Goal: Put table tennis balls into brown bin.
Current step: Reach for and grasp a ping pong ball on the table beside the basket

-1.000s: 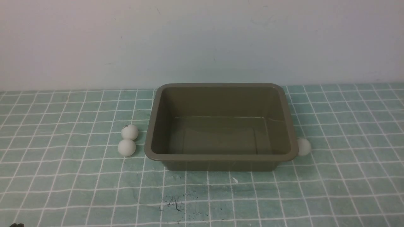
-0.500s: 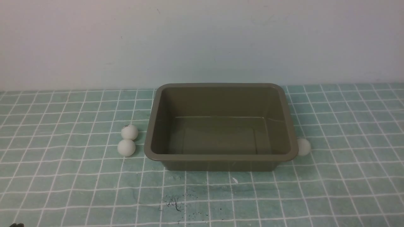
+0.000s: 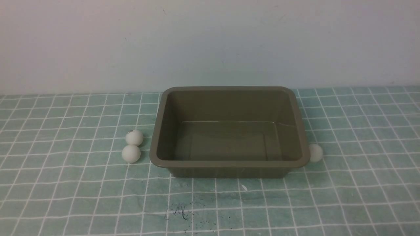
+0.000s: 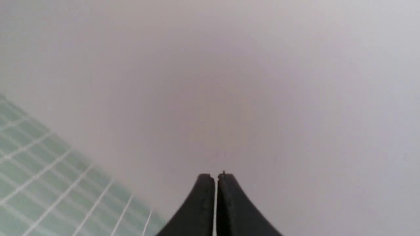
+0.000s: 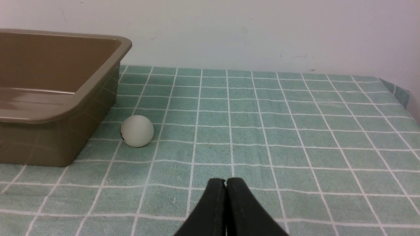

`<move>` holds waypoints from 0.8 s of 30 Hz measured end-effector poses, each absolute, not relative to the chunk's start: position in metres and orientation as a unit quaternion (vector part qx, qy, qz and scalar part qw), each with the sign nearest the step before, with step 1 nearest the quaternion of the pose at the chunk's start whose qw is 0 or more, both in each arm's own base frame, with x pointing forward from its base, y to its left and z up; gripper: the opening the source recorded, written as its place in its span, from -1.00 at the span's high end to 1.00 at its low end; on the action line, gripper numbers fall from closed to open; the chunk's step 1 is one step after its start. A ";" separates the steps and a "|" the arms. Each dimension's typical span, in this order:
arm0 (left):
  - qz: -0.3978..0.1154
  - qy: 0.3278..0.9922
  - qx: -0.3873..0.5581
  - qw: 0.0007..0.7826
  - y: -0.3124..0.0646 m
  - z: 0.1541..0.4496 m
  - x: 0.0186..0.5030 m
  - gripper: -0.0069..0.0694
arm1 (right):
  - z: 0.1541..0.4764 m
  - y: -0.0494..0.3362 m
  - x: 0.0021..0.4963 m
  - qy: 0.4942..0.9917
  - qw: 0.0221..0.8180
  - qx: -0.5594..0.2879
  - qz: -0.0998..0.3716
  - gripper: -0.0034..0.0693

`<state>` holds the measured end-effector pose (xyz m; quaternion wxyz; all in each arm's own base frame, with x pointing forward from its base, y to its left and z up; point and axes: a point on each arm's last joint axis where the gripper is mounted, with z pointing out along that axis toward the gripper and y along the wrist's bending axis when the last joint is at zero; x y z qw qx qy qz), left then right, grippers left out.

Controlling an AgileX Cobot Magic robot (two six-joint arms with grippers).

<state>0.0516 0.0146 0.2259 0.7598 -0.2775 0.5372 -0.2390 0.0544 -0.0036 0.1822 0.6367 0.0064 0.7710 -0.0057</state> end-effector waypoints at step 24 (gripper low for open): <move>-0.165 0.973 0.021 0.157 -0.029 0.239 0.268 0.83 | 0.232 0.005 0.049 0.555 0.805 0.083 0.192 0.95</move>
